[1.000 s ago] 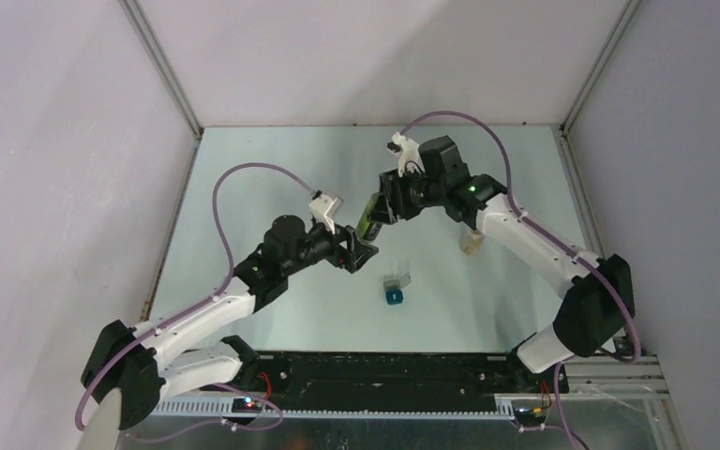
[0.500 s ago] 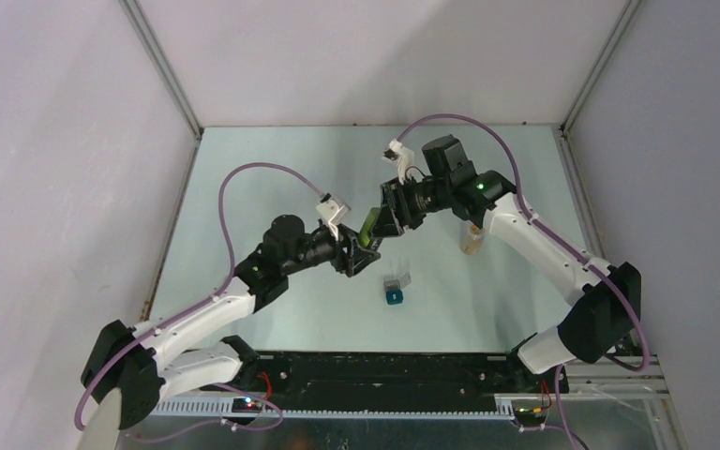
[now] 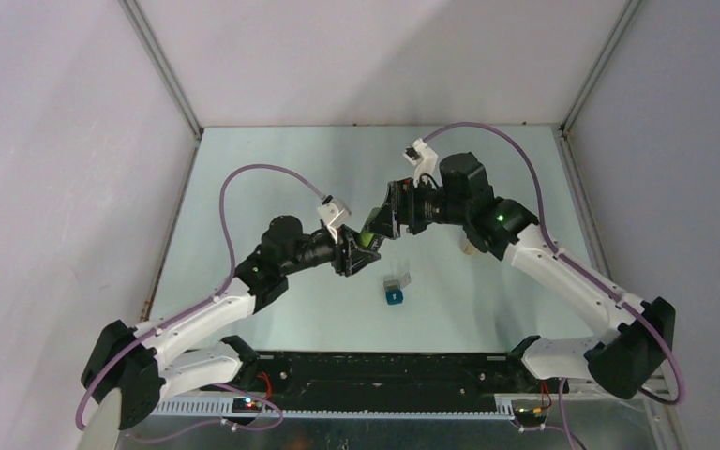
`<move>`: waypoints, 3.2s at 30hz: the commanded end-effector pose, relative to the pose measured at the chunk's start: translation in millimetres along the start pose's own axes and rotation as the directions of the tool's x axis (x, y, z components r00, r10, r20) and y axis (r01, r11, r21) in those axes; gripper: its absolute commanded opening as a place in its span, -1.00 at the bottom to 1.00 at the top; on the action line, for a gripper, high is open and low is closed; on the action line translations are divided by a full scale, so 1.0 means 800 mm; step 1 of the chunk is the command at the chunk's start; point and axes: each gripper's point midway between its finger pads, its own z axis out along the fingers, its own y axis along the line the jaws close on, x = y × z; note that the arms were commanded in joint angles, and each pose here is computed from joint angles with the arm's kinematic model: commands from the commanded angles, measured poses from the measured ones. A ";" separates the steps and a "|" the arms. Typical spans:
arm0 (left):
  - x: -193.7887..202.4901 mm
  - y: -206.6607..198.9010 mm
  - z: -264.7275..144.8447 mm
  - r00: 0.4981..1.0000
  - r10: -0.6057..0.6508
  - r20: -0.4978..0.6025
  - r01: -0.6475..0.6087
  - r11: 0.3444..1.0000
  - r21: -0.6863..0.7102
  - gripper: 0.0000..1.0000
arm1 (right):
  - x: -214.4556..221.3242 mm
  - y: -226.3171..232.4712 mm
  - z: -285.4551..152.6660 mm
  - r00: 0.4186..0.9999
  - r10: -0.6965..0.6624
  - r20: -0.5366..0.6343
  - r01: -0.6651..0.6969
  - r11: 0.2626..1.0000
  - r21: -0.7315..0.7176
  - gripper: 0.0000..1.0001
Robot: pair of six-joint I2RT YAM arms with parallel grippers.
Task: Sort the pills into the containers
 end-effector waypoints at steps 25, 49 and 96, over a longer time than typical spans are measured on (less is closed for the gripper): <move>-0.073 -0.039 -0.007 0.979 -0.166 0.121 0.148 0.979 0.143 -1.00 | 0.002 0.076 -0.027 0.956 -0.278 0.088 0.288 0.845 -0.451 -0.98; -0.072 0.020 -0.028 0.980 -0.053 0.193 0.080 0.988 -0.135 -1.00 | -0.075 0.000 0.015 0.897 0.033 0.441 -0.151 0.960 0.236 0.63; -0.063 -0.045 -0.034 0.989 -0.052 0.138 0.032 0.989 0.141 -1.00 | -0.064 0.037 -0.017 0.939 -0.107 0.327 0.155 0.980 -0.125 0.87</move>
